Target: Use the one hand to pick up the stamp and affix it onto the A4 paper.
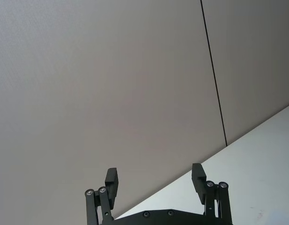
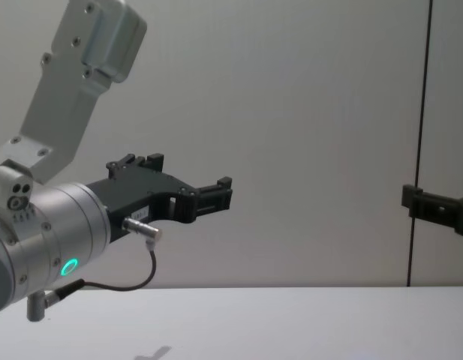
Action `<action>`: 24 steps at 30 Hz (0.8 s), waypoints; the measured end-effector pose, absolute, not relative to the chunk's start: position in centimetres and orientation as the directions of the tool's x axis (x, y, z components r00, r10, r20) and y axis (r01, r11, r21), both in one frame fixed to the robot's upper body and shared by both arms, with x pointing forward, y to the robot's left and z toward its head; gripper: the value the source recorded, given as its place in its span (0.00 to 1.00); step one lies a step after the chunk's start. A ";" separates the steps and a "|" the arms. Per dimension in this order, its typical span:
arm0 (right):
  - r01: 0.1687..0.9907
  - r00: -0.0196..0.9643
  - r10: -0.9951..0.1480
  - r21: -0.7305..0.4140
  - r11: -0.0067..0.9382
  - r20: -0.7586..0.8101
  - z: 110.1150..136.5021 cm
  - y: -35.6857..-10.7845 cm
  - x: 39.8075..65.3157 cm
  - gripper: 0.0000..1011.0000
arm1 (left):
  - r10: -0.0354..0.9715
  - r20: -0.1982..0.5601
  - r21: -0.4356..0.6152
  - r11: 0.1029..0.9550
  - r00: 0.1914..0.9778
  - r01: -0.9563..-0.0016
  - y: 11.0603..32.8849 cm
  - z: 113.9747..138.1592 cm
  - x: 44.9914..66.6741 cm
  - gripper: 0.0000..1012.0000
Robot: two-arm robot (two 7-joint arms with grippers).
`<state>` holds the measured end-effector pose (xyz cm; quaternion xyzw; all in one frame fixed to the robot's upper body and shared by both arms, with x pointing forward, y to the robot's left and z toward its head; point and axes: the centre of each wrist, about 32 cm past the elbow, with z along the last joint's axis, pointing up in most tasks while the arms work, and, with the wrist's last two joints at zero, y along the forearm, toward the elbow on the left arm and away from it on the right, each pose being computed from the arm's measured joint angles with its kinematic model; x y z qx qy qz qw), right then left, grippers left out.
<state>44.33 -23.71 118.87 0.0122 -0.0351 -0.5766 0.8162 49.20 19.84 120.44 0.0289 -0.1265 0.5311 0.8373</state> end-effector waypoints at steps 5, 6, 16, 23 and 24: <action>0.940 0.333 -0.942 0.061 0.335 0.043 118.9 -23.7 44.3 0.99 | 0.882 0.243 -0.086 0.434 0.404 -0.897 19.8 120.4 49.2 0.99; 0.940 0.333 -0.942 0.060 0.335 0.044 118.9 -23.7 44.3 0.99 | 0.882 0.242 -0.086 0.434 0.404 -0.897 19.8 120.4 49.2 0.99; 0.952 0.305 -0.951 0.018 0.306 0.044 119.4 -23.4 44.0 0.99 | 0.882 0.242 -0.086 0.434 0.404 -0.897 19.8 120.4 49.2 0.99; 0.966 0.253 -0.966 -0.067 0.249 0.060 120.1 -23.6 43.4 0.99 | 0.882 0.243 -0.086 0.434 0.404 -0.897 19.8 120.4 49.2 0.99; 0.966 0.253 -0.966 -0.067 0.249 0.060 120.1 -23.6 43.4 0.99 | 0.882 0.242 -0.086 0.434 0.404 -0.897 19.8 120.4 49.2 0.99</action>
